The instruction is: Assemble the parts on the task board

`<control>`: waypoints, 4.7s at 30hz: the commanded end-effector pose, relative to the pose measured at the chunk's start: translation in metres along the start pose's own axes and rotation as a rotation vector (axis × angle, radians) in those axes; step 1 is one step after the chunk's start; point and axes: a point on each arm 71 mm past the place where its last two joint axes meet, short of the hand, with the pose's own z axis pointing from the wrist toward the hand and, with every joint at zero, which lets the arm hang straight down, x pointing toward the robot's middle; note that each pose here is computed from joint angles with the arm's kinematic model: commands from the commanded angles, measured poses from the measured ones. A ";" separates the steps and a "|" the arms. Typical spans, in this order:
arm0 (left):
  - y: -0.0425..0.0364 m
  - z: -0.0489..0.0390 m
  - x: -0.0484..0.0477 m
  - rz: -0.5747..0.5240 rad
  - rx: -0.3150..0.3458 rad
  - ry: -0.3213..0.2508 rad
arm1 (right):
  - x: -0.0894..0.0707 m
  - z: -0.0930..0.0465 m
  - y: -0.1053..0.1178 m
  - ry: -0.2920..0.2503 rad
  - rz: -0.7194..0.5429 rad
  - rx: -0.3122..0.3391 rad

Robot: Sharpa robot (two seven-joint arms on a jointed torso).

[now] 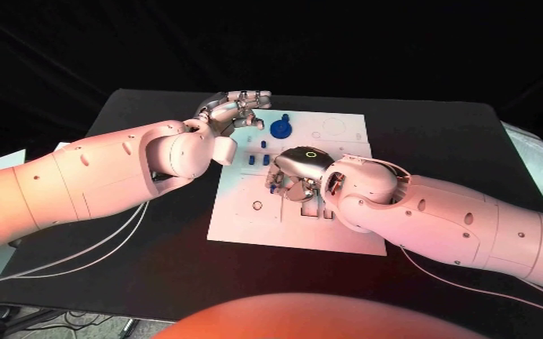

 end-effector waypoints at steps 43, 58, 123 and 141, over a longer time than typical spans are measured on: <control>0.0006 -0.0009 -0.0031 0.006 -0.004 0.020 | -0.075 -0.067 -0.057 -0.123 -0.136 0.181; 0.0027 -0.0010 -0.0032 0.004 -0.005 0.019 | -0.068 -0.064 -0.076 0.018 -0.185 0.215; 0.0035 -0.0010 -0.0037 0.004 -0.009 0.019 | -0.079 -0.066 -0.065 -0.151 -0.084 0.190; 0.0037 -0.0007 -0.0046 0.004 -0.007 0.017 | -0.057 -0.035 0.018 -0.101 0.028 -0.045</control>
